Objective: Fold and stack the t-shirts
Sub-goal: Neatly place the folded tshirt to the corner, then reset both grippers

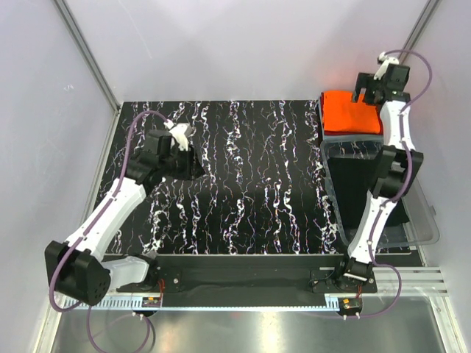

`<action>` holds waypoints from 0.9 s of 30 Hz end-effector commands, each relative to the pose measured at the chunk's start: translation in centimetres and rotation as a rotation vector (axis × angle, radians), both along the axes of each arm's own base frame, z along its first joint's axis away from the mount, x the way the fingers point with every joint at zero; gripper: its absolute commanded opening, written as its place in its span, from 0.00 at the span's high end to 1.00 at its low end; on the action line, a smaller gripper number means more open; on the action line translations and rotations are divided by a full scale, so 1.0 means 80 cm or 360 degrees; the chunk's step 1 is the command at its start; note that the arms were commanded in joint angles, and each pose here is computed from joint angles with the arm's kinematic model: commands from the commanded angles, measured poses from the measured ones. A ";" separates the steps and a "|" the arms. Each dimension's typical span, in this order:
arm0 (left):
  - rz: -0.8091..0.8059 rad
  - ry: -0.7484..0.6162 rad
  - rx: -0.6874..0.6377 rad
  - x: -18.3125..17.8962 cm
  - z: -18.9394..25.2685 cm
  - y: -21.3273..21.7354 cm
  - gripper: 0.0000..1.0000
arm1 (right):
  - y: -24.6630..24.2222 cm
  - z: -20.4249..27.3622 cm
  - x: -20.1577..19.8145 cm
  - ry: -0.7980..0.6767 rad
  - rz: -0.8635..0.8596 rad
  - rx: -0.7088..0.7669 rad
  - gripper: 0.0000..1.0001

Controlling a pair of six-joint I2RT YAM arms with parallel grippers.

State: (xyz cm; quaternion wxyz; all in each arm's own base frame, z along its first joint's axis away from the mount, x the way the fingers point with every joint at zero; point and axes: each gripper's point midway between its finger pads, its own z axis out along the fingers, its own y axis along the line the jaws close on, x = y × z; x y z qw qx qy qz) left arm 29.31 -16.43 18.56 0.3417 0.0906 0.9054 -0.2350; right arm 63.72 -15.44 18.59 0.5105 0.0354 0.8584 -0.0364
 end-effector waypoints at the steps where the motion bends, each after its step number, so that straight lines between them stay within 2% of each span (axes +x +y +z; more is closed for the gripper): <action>1: -0.0004 -0.0272 -0.0118 0.007 0.053 -0.001 0.54 | 0.075 0.209 -0.068 -0.0415 0.0020 0.0310 0.00; 2: -0.0027 -0.0332 -0.0150 0.002 0.067 -0.002 0.53 | 0.093 0.186 -0.084 -0.0323 -0.0020 0.0468 0.00; 3: -0.0046 -0.0378 -0.0177 0.002 0.075 -0.004 0.53 | 0.124 0.215 -0.113 -0.0346 0.0080 0.0554 0.00; 4: -0.0071 -0.0425 -0.0211 -0.003 0.087 -0.006 0.53 | 0.168 0.211 -0.130 -0.0278 0.0193 0.0629 0.00; 5: -0.0081 -0.0451 -0.0227 -0.005 0.092 -0.007 0.53 | 0.195 0.173 -0.151 -0.0142 0.0230 0.0694 0.00; 6: -0.0081 -0.0479 -0.0245 -0.004 0.095 -0.005 0.53 | 0.216 0.197 -0.181 -0.0189 0.0256 0.0709 0.00; 7: -0.0099 -0.0488 -0.0278 -0.007 0.100 -0.006 0.53 | 0.258 0.191 -0.200 -0.0135 0.0309 0.0773 0.00; 8: -0.0100 -0.0493 -0.0290 -0.007 0.102 -0.005 0.53 | 0.273 0.155 -0.222 -0.0017 0.0297 0.0817 0.00; 9: -0.0099 -0.0504 -0.0297 -0.008 0.104 -0.004 0.53 | 0.284 0.174 -0.252 -0.0055 0.0348 0.0868 0.00; 10: -0.0105 -0.0527 -0.0310 -0.011 0.109 -0.004 0.53 | 0.307 0.168 -0.273 0.0003 0.0357 0.0980 0.00; 11: -0.0119 -0.0557 -0.0325 -0.013 0.115 -0.005 0.53 | 0.311 0.138 -0.293 0.0104 0.0323 0.1047 0.00; 13: -0.0184 -0.0596 -0.0381 -0.023 0.126 -0.011 0.52 | 0.326 0.152 -0.337 0.0107 0.0401 0.1171 0.00; 14: -0.0212 -0.0621 -0.0406 -0.026 0.131 -0.015 0.51 | 0.332 0.129 -0.356 0.0176 0.0421 0.1199 0.00; 16: -0.0261 -0.0621 -0.0448 -0.032 0.136 -0.021 0.50 | 0.339 0.144 -0.395 0.0117 0.0530 0.1207 0.00; 18: -0.0307 -0.0609 -0.0479 -0.037 0.139 -0.025 0.47 | 0.330 0.135 -0.420 0.0072 0.0462 0.1183 0.00; 19: -0.0322 -0.0599 -0.0486 -0.037 0.138 -0.027 0.33 | 0.325 0.134 -0.427 0.0046 0.0436 0.1166 0.00; 22: -0.0337 -0.0618 -0.0481 -0.041 0.141 -0.026 0.20 | 0.316 0.130 -0.449 -0.0026 0.0369 0.1151 0.00; 24: -0.0296 -0.0649 -0.0448 -0.039 0.141 -0.020 0.01 | 0.314 0.129 -0.455 -0.0043 0.0339 0.1174 0.00; 27: -0.0252 -0.0662 -0.0416 -0.035 0.138 -0.015 0.01 | 0.312 0.129 -0.455 -0.0053 0.0319 0.1168 0.00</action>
